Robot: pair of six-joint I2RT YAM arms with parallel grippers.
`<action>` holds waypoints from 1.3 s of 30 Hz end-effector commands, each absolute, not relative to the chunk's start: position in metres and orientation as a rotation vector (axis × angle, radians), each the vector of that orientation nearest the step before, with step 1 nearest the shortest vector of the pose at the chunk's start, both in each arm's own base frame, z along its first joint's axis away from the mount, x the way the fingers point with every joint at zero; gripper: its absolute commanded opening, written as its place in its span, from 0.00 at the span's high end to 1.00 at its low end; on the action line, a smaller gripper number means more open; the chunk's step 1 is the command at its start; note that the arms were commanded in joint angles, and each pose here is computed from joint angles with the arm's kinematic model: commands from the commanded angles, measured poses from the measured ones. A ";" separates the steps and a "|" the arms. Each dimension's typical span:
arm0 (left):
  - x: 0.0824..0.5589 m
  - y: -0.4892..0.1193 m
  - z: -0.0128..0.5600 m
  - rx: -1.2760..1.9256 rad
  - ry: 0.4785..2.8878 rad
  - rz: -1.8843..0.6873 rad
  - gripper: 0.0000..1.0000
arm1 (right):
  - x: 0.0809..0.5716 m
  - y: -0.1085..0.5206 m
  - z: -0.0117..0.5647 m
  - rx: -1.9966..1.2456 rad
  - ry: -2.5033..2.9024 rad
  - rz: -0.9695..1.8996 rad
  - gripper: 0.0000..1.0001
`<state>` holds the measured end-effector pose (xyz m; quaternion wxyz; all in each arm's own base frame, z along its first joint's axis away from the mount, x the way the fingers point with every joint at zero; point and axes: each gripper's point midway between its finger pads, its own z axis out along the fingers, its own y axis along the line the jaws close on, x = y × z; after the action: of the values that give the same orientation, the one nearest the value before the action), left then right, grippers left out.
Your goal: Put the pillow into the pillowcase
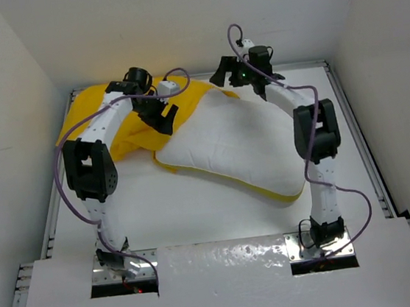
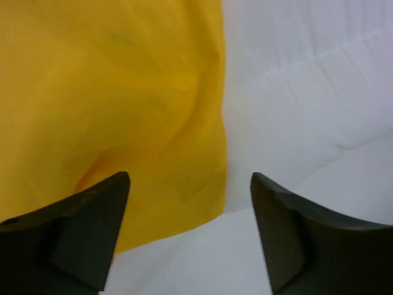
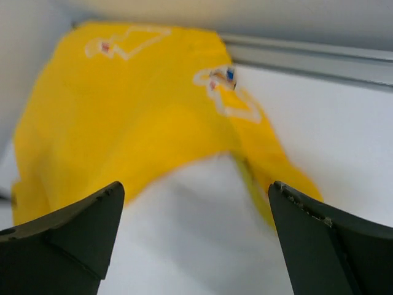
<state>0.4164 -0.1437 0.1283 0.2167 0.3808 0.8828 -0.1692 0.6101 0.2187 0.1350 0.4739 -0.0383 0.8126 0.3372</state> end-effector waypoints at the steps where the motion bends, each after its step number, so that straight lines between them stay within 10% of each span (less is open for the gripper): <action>1: 0.461 -0.131 0.211 0.846 2.265 -0.351 0.18 | 0.553 0.224 0.216 -0.498 1.827 0.577 0.01; 4: 0.450 -0.100 0.223 0.848 2.275 -0.232 0.19 | 0.496 0.230 0.212 -0.726 1.800 0.508 0.18; 5: 0.437 -0.092 0.226 0.866 2.280 -0.186 0.26 | 0.480 0.240 0.209 -0.801 1.804 0.516 0.44; 6: 0.416 -0.087 0.191 0.899 2.364 -0.199 0.50 | 0.454 0.259 0.196 -0.922 1.809 0.486 0.99; 8: 0.392 -0.085 0.173 0.930 2.390 -0.203 0.66 | 0.426 0.273 0.174 -1.031 1.826 0.437 0.97; 9: 0.378 -0.085 0.147 0.949 2.427 -0.220 0.66 | 0.417 0.278 0.170 -1.060 1.811 0.404 0.76; 10: 0.375 -0.088 0.147 0.959 2.403 -0.212 0.60 | 0.397 0.295 0.163 -1.097 1.779 0.424 0.23; 12: 0.376 -0.094 0.137 0.965 2.362 -0.206 0.38 | 0.380 0.307 0.155 -1.110 1.765 0.461 0.01; 21: 0.416 -0.108 0.113 0.938 2.260 -0.135 0.24 | 0.372 0.329 0.090 -1.181 1.793 0.304 0.01; 25: 0.425 -0.099 0.087 0.891 2.287 -0.064 0.39 | 0.376 0.324 0.060 -1.192 1.857 0.254 0.01; 29: 0.417 -0.113 0.073 0.930 2.294 -0.178 0.50 | 0.380 0.312 0.035 -1.156 2.015 0.185 0.19; 34: 0.407 -0.120 0.059 0.930 2.323 -0.271 0.86 | 0.389 0.321 0.040 -1.154 2.050 0.214 1.00; 39: 0.415 -0.103 0.082 0.863 2.340 -0.254 1.00 | 0.407 0.332 0.089 -1.030 1.981 0.325 1.00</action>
<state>0.4039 -0.1047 0.0584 0.2911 0.3400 0.8904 -0.0823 0.3906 0.3282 0.0506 0.3977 -0.4520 0.7917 0.1040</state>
